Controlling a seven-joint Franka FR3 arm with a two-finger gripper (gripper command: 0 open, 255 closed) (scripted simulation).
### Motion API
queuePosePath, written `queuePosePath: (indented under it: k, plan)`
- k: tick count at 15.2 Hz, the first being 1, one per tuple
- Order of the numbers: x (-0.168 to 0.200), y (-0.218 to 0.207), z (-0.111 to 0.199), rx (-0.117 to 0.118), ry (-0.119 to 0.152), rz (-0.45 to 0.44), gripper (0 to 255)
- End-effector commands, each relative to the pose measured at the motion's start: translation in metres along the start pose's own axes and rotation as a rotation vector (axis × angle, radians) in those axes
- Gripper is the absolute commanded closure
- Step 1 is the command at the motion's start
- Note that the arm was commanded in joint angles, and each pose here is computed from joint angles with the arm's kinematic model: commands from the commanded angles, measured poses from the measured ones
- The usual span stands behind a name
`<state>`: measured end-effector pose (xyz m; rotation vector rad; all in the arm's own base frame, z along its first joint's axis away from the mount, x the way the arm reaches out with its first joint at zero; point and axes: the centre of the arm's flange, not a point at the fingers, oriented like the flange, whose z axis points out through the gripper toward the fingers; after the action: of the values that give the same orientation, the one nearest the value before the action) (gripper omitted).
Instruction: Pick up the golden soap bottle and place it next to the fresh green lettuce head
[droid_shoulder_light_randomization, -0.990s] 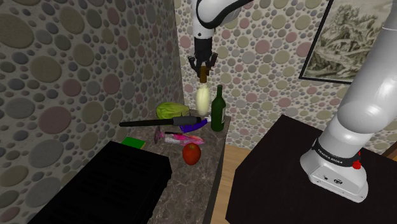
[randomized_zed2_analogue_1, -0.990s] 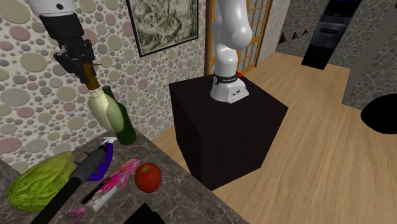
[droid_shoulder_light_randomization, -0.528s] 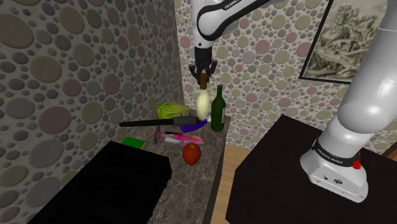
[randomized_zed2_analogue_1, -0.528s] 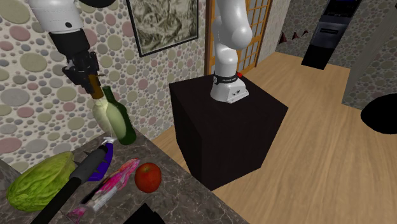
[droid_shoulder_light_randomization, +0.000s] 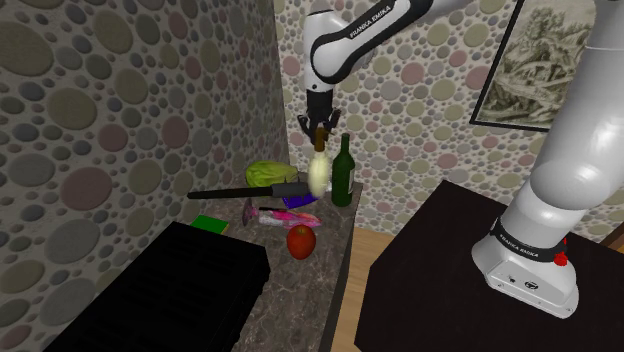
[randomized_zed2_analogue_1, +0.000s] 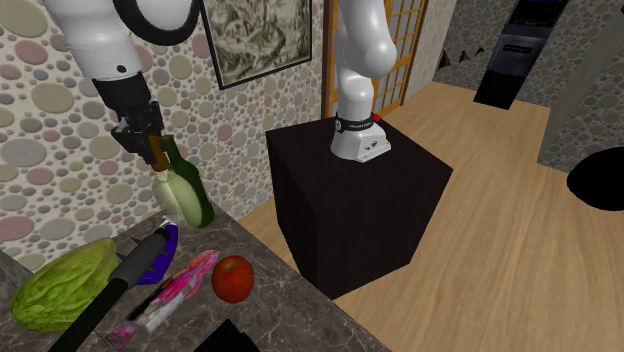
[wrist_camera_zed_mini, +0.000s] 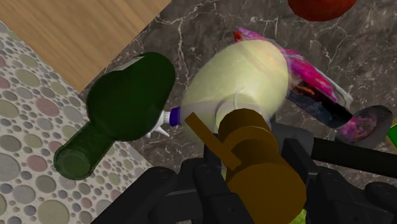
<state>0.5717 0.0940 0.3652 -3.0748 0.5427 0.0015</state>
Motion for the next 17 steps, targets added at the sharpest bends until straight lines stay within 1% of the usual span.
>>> queuePosePath:
  k: [1, 17]
  plan:
    - [0.000, 0.000, 0.010, 0.001, 0.001, 0.000, 255]
    - [0.001, 0.002, 0.095, 0.001, 0.001, 0.000, 255]
